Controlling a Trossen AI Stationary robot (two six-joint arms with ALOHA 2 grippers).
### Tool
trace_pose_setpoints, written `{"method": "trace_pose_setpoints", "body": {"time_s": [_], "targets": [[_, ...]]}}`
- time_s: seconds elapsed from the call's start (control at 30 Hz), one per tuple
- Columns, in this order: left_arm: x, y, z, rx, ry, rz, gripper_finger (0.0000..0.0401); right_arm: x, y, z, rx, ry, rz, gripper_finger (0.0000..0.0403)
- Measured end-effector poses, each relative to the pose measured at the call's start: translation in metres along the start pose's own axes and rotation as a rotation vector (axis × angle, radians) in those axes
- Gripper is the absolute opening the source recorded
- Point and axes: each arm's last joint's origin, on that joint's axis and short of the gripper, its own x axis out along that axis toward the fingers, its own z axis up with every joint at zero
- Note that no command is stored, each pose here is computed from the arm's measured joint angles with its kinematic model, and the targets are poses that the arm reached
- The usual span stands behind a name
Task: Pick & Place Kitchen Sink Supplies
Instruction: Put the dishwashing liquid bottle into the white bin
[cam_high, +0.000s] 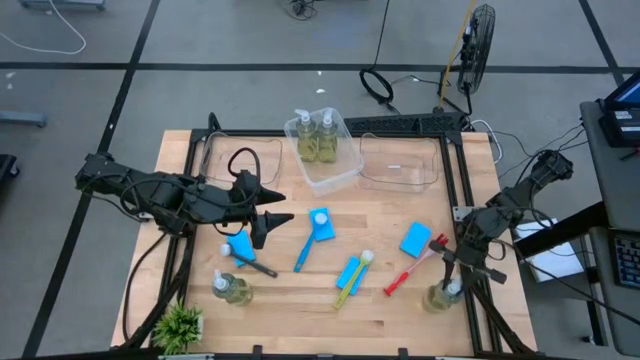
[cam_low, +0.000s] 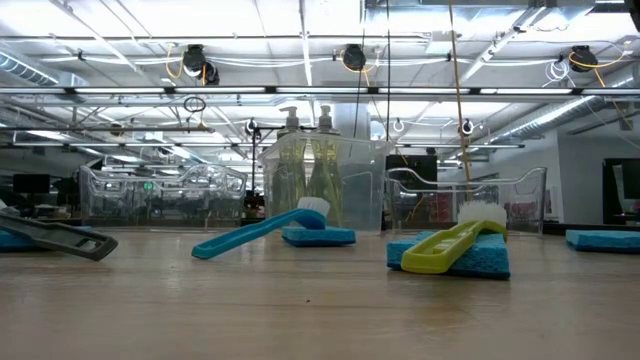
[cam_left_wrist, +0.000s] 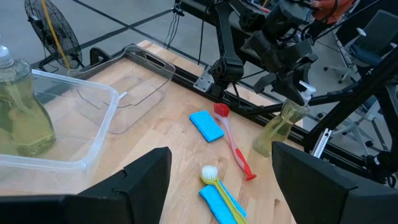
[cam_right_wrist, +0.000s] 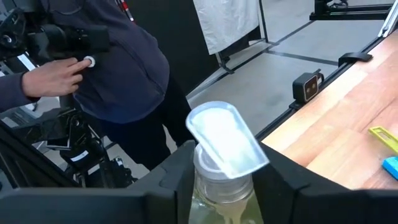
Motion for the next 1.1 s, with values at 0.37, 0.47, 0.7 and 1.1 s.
{"method": "trace_pose_setpoints", "body": {"time_s": [0.37,0.47,0.7,1.1], "targets": [[0.0000,-0.0001,0.0000,0.000,0.000,0.000,0.0274,0.0004,0.0006,0.0023,0.002,-0.025,0.011,0.0106],[0.0000,-0.0001,0.0000,0.000,0.000,0.000,0.0274,0.0004,0.0001,0.0027,0.001,-0.034,-0.007,0.0104],[0.0000,0.0000,0.0000,0.000,0.000,0.000,0.0274,0.0004,-0.0001,0.0033,0.012,-0.042,-0.017,0.0104],[-0.0002,-0.0035,0.0055,-0.013,-0.051,-0.034,0.0274,0.0004,-0.0005,0.0082,-0.013,-0.103,-0.054,0.0102]]}}
